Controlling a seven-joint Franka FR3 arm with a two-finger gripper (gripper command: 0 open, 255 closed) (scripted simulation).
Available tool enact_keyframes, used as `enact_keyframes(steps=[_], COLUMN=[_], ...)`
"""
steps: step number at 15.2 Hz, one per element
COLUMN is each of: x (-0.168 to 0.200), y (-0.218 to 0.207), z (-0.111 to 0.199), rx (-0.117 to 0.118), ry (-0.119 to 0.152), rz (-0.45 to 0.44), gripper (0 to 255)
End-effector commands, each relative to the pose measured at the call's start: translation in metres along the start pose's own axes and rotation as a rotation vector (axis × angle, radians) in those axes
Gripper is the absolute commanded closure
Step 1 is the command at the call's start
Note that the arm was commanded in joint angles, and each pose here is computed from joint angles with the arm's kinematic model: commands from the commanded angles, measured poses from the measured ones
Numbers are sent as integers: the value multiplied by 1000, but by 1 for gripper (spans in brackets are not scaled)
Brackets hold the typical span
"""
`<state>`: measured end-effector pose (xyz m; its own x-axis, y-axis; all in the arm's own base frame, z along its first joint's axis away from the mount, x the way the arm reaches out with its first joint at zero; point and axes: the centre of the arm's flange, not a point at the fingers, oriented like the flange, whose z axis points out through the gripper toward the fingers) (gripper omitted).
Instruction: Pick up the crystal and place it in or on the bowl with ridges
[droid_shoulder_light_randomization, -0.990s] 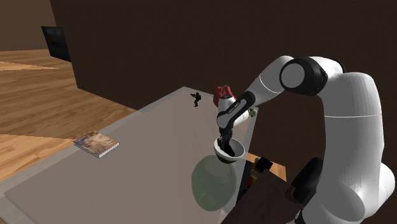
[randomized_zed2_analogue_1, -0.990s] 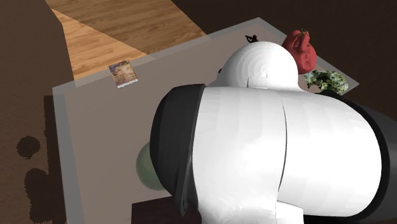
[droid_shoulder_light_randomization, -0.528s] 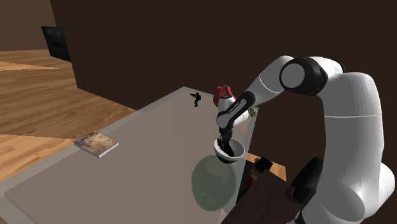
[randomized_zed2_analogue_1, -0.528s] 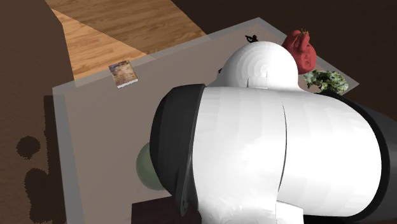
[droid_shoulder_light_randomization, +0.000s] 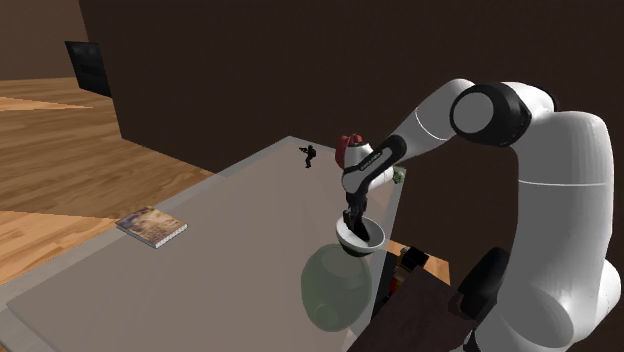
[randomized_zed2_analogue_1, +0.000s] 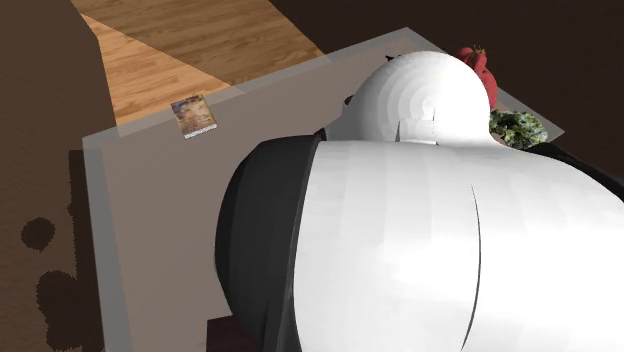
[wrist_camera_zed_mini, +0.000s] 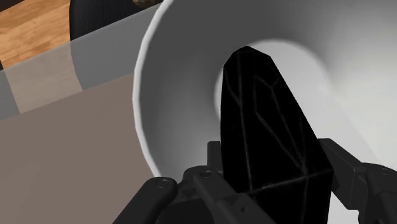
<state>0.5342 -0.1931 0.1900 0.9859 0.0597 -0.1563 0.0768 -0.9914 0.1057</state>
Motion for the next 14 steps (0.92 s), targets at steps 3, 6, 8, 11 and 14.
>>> enact_keyframes(steps=[3,6,8,11,14], x=[-3,-6,-7,-10,-12], y=[3,5,6,7,9], z=[-21,-37,-47,-63,-78], rx=[0,0,0,0,0], ry=[0,0,0,0,0], rz=[0,0,0,0,0], gripper=[255,255,255,255,255])
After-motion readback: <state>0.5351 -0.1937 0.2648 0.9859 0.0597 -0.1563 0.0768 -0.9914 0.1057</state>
